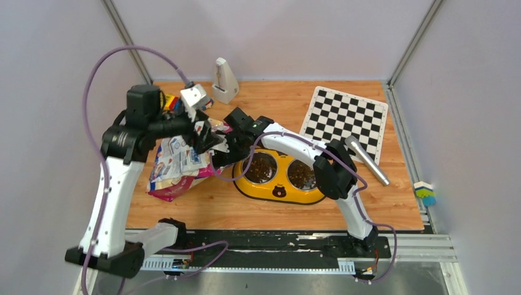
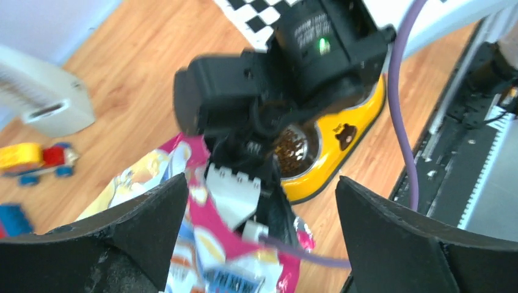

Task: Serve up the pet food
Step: Collect the pet food from the pet food bag.

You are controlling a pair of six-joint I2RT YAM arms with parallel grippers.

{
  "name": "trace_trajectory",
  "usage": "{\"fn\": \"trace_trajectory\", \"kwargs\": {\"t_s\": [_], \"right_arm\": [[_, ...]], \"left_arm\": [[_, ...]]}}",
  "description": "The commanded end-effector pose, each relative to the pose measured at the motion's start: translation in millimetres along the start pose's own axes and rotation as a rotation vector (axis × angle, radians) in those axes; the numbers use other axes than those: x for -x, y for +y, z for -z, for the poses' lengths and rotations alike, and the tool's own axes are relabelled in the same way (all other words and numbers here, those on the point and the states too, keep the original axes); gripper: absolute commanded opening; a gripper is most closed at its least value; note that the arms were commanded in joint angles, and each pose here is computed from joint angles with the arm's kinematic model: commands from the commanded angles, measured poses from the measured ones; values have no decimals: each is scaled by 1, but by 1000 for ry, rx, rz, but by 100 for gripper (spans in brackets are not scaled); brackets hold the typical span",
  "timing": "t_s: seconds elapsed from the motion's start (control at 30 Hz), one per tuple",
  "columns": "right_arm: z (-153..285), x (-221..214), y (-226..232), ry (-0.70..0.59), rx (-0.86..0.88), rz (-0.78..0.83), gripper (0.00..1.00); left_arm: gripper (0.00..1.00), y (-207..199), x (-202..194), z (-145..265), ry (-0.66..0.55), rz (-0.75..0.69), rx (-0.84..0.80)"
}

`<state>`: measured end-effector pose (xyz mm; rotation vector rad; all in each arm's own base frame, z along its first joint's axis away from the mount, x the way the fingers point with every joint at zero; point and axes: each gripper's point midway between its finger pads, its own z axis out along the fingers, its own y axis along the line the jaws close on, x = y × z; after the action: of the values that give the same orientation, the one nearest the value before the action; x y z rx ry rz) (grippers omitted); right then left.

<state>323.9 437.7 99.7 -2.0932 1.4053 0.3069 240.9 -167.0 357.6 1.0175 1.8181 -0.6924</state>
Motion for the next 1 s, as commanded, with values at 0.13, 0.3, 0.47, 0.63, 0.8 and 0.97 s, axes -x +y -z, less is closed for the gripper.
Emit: {"fn": "trace_trajectory", "kwargs": {"t_s": [0.13,0.3,0.47,0.63,0.8,0.97], "right_arm": [[14,26,4,-163,81,-114,0],[13,27,8,-167,102,-129,0],[18,36,2,-188,97,-139,0],[21,42,0,-204,96,-147,0],[21,41,1,-202,104,-146,0],[21,44,3,-210,119,-150,0]], "left_arm": [[100,-10,-57,70,66,-239,292],[100,-23,-101,85,220,-325,250],[95,-26,-146,88,402,-328,179],[94,-20,-174,83,455,-351,190],[89,-5,-194,81,480,-383,269],[73,8,-213,81,526,-396,341]]}}
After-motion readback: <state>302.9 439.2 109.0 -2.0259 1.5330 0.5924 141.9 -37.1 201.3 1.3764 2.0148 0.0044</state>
